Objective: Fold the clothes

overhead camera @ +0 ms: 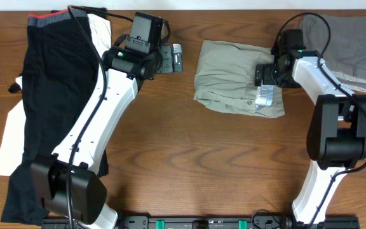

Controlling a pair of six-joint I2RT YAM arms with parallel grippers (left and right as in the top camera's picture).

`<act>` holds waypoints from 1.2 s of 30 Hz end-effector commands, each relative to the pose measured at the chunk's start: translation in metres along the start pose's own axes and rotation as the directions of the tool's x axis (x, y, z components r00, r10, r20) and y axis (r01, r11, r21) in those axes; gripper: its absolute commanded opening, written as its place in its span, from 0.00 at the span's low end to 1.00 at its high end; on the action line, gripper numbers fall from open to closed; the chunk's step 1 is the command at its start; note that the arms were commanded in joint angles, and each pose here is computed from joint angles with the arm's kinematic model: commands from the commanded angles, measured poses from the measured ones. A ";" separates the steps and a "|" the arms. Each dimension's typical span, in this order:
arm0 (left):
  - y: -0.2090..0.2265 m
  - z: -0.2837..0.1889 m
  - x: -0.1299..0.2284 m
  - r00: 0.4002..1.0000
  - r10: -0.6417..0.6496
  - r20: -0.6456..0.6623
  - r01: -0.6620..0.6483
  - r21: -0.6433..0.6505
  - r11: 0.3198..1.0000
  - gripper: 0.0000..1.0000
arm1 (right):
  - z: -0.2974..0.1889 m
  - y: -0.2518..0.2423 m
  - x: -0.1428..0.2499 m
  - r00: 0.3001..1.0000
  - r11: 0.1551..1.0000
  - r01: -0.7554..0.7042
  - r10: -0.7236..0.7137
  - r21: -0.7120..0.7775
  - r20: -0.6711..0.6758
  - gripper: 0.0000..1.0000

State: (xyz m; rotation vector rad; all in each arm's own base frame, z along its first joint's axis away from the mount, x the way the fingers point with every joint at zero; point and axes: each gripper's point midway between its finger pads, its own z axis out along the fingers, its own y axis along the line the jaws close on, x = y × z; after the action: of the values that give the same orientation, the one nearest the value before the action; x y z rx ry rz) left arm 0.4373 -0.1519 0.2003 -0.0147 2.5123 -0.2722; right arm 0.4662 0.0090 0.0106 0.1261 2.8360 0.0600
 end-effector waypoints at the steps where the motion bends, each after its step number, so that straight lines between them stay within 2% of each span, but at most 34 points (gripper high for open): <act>1: 0.004 0.006 0.003 1.000 0.016 -0.009 -0.016 -0.017 1.000 0.98 | 0.017 0.002 0.015 0.997 0.997 -0.056 0.054 -0.045 -0.050 0.95; 8: 0.004 0.006 0.003 1.000 0.016 -0.009 -0.016 -0.017 1.000 0.98 | 0.040 0.010 0.034 0.988 0.990 -0.102 0.090 -0.093 -0.127 0.89; 11: 0.004 0.006 0.003 1.000 0.016 -0.009 -0.016 -0.017 1.000 0.98 | 0.051 0.013 0.043 0.981 0.987 -0.124 0.106 -0.103 -0.163 0.83; 13: 0.004 0.006 0.003 1.000 0.016 -0.009 -0.016 -0.017 1.000 0.98 | 0.058 0.017 0.049 0.976 0.983 -0.132 0.107 -0.127 -0.188 0.71; 18: 0.004 0.006 0.003 1.000 0.016 -0.008 -0.016 -0.017 1.000 0.98 | 0.064 0.028 0.057 0.968 0.970 -0.150 0.106 -0.189 -0.226 0.30; 23: 0.004 0.006 0.003 1.000 0.016 -0.008 -0.016 -0.017 1.000 0.98 | 0.058 0.048 0.050 0.970 0.932 -0.171 0.102 -0.320 -0.221 0.01; 31: 0.004 0.006 0.003 1.000 0.016 -0.008 -0.016 -0.018 1.000 0.98 | 0.029 0.072 0.025 0.964 0.794 -0.246 0.143 -0.555 -0.223 0.01; 36: 0.004 0.006 0.002 1.000 0.016 -0.008 -0.016 -0.018 1.000 0.98 | -0.008 0.075 -0.001 0.971 0.726 -0.238 0.173 -0.646 -0.164 0.01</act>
State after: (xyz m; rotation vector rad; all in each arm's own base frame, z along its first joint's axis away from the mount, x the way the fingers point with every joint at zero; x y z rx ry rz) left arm 0.4383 -0.1523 0.2011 -0.0147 2.5067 -0.2743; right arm 0.4743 0.0758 0.0066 0.2416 2.7320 0.9697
